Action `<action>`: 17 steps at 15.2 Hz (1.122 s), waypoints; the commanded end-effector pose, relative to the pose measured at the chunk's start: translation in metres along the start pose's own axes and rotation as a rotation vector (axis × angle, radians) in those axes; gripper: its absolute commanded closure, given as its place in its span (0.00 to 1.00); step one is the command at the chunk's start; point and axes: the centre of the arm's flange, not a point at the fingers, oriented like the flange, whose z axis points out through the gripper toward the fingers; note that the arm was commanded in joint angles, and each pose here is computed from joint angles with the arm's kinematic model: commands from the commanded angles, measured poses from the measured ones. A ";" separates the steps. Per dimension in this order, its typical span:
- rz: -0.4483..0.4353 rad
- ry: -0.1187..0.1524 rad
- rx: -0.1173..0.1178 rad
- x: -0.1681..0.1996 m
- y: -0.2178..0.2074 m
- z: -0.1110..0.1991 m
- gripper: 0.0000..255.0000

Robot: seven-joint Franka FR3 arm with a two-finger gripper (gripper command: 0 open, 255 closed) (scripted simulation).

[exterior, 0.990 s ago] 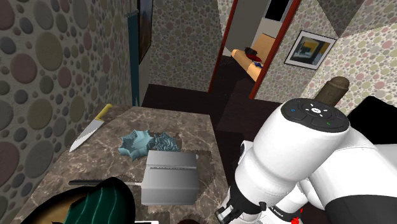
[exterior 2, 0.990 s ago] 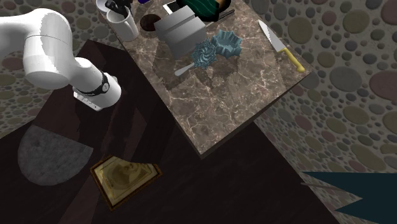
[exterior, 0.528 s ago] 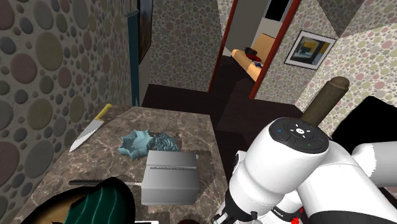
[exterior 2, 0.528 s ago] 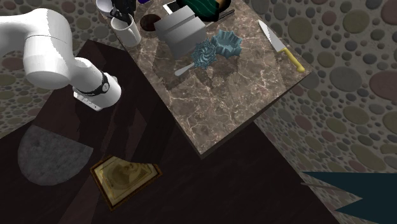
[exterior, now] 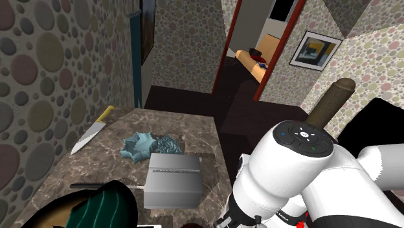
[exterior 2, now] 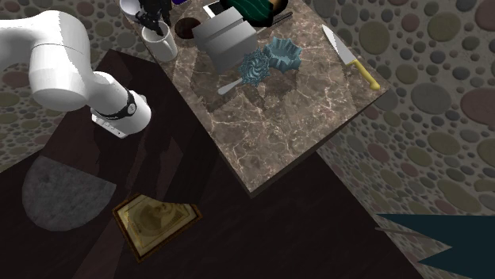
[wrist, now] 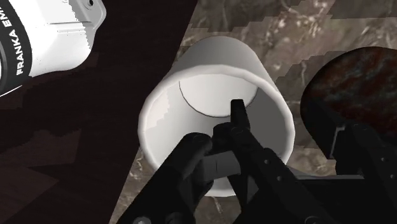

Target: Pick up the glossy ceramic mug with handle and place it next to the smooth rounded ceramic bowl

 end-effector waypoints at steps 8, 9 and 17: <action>0.000 0.000 0.000 0.000 0.000 -0.040 0.00; 0.000 0.000 0.000 0.000 0.000 -0.050 0.00; 0.000 0.000 0.000 0.000 0.000 -0.050 0.00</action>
